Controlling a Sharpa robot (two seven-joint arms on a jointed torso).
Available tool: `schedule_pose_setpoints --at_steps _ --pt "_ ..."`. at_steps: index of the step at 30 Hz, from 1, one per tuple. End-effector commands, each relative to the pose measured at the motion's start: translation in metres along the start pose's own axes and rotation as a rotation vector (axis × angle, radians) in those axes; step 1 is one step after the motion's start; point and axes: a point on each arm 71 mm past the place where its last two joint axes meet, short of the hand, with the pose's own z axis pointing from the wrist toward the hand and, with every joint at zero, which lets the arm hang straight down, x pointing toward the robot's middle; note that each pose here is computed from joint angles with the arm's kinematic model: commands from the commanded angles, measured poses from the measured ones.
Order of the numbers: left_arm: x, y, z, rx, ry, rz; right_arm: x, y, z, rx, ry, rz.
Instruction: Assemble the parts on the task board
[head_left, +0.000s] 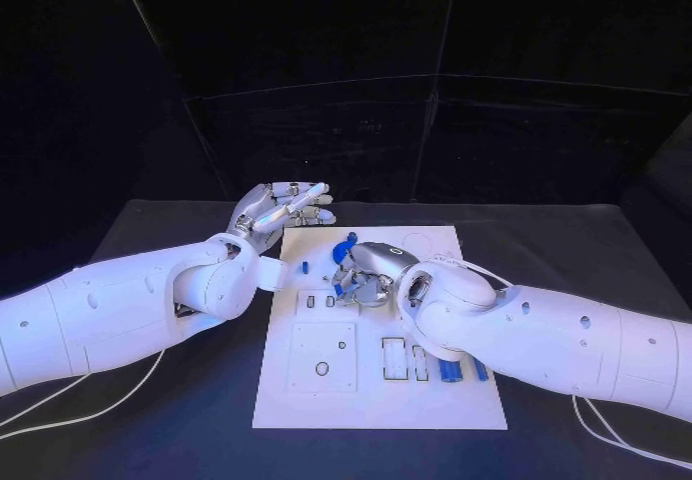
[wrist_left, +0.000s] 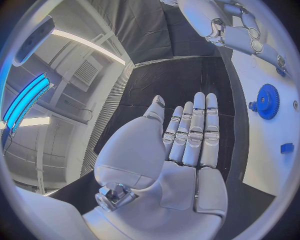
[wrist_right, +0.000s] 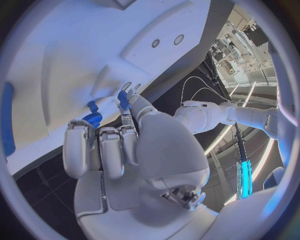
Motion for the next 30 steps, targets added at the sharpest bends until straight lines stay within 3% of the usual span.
schedule_pose_setpoints --at_steps 1,10,30 --pt "0.0014 -0.0021 0.0008 0.015 0.009 -0.004 0.001 0.000 0.001 0.003 0.018 -0.019" --pt "0.0024 -0.0018 0.0014 0.015 0.012 -0.005 0.012 -0.001 0.000 0.000 0.049 -0.030" --pt "0.0025 -0.0012 0.0023 0.013 0.012 -0.005 0.019 -0.005 -0.001 0.015 0.070 -0.032"
